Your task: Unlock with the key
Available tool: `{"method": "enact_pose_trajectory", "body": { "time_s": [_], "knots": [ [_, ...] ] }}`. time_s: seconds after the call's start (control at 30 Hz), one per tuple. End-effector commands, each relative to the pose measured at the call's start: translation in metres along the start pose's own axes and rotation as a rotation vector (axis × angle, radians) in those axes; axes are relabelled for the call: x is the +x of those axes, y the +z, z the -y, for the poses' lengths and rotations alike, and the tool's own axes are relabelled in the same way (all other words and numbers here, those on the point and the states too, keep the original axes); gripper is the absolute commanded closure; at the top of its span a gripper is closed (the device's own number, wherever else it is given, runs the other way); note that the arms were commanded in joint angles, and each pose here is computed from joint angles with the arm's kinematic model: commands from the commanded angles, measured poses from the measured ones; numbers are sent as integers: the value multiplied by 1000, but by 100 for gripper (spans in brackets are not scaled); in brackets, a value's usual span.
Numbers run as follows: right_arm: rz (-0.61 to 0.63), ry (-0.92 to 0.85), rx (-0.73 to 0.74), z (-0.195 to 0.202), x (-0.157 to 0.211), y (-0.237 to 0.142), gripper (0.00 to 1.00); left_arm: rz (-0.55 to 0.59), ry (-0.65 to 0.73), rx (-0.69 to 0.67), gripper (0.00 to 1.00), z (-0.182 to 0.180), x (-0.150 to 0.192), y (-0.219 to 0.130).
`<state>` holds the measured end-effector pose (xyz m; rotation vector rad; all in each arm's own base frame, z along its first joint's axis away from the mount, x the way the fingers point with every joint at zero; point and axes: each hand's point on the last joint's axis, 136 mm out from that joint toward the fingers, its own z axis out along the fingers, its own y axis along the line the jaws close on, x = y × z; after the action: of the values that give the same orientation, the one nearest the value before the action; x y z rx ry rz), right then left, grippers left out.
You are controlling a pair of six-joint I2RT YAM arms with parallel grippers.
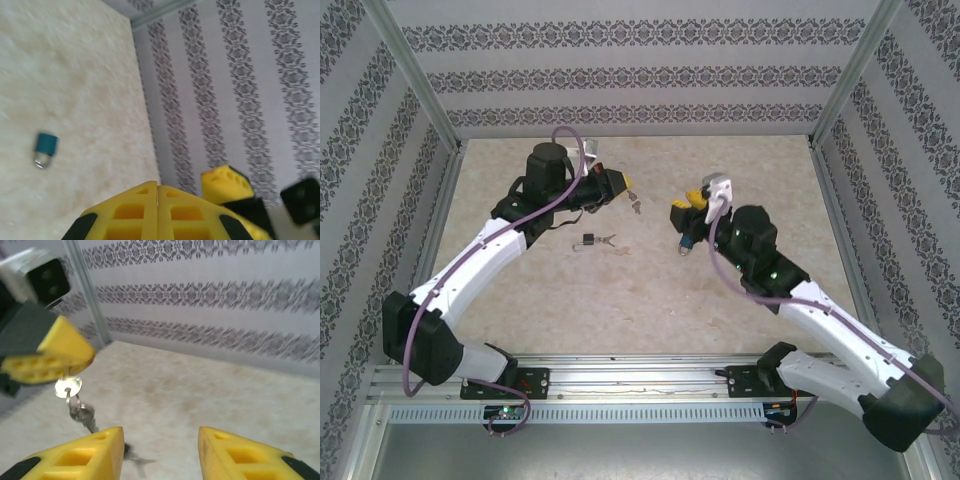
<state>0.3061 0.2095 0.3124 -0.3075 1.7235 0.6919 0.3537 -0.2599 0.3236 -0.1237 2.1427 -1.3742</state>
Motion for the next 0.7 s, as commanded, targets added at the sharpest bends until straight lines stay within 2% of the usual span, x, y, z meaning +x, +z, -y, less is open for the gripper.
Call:
{"method": "enact_pose_trajectory", "body": {
  "time_s": [0.0,0.13,0.33,0.67],
  "knots": [
    [-113,413,-234,-17,10,9,57,39,198,-146,100,-18,-3,-9],
    [-85,565,-372,-27,0,23,54,89,279,-131,100,-8,-4,-9],
    [37,724,-595,-43,-20,26,52,173,311,50,100,23,2,-11],
    [56,729,-676,-67,-25,30,45,216,310,258,100,62,10,-19]
  ]
}}
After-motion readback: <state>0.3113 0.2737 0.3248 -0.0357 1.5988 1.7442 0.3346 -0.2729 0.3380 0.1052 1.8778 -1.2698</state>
